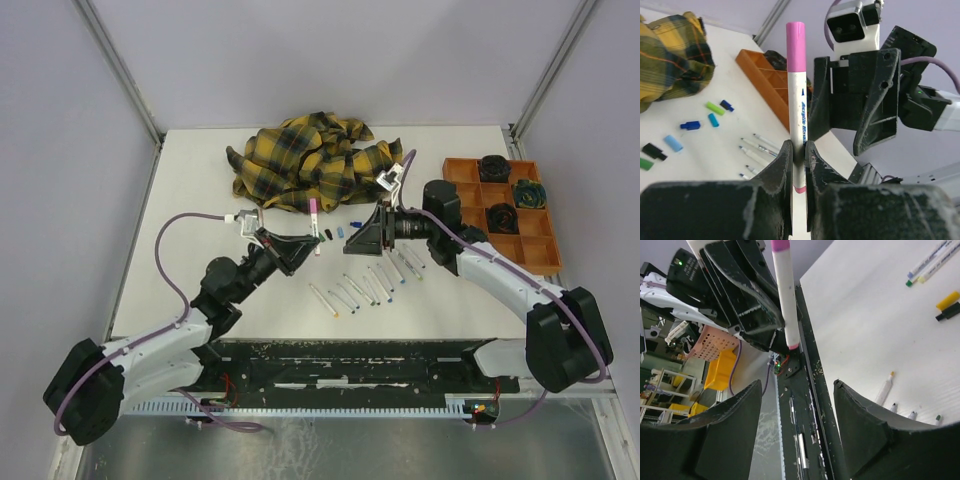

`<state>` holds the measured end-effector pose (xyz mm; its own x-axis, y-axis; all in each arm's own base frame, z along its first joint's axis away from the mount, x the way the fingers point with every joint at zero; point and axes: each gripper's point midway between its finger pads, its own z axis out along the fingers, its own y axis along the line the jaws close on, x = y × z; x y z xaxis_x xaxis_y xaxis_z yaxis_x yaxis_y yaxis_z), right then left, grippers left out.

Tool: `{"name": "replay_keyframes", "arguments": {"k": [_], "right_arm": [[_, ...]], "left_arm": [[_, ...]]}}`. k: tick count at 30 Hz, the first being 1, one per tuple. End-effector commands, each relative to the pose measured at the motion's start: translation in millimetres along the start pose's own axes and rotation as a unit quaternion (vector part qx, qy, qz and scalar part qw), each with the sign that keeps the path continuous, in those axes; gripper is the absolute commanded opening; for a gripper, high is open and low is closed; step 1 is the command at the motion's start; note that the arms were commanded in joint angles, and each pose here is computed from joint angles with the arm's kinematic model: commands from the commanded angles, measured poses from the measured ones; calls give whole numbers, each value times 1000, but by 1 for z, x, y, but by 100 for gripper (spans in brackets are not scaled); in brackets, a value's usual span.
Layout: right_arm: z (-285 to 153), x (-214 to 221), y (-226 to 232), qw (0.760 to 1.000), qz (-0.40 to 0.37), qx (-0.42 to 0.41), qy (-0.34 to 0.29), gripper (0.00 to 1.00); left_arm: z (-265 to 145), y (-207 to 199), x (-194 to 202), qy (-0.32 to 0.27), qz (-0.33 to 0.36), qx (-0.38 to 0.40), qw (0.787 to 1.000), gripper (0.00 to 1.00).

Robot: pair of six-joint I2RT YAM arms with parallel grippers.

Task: Open the pen caps
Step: Pick up the pen from the center of the board.

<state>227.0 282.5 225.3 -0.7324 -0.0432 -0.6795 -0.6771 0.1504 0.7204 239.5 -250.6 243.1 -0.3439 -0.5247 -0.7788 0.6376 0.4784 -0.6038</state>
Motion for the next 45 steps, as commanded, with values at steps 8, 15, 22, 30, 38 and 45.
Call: {"name": "replay_keyframes", "arguments": {"k": [8, 15, 22, 30, 38, 45], "right_arm": [[-8, -43, 50, 989, -62, -78, -105, 70], [-8, -43, 48, 988, -69, -76, -115, 70], [-6, -40, 40, 990, -61, -66, -109, 70], [-4, -37, 32, 992, -38, -55, -103, 64], [-2, -33, 30, 994, -27, -52, -95, 37], [-2, -33, 30, 994, -30, -52, -91, 0]], "left_arm": [[14, -49, -17, -85, -41, 71, 993, 3], [25, -64, 0, -73, -53, 91, 992, 3], [35, -74, 16, -60, -65, 106, 990, 3], [42, -79, 22, -56, -73, 113, 989, 3], [43, -81, 24, -57, -70, 114, 989, 3], [43, -86, 28, -45, -62, 127, 989, 9]]}}
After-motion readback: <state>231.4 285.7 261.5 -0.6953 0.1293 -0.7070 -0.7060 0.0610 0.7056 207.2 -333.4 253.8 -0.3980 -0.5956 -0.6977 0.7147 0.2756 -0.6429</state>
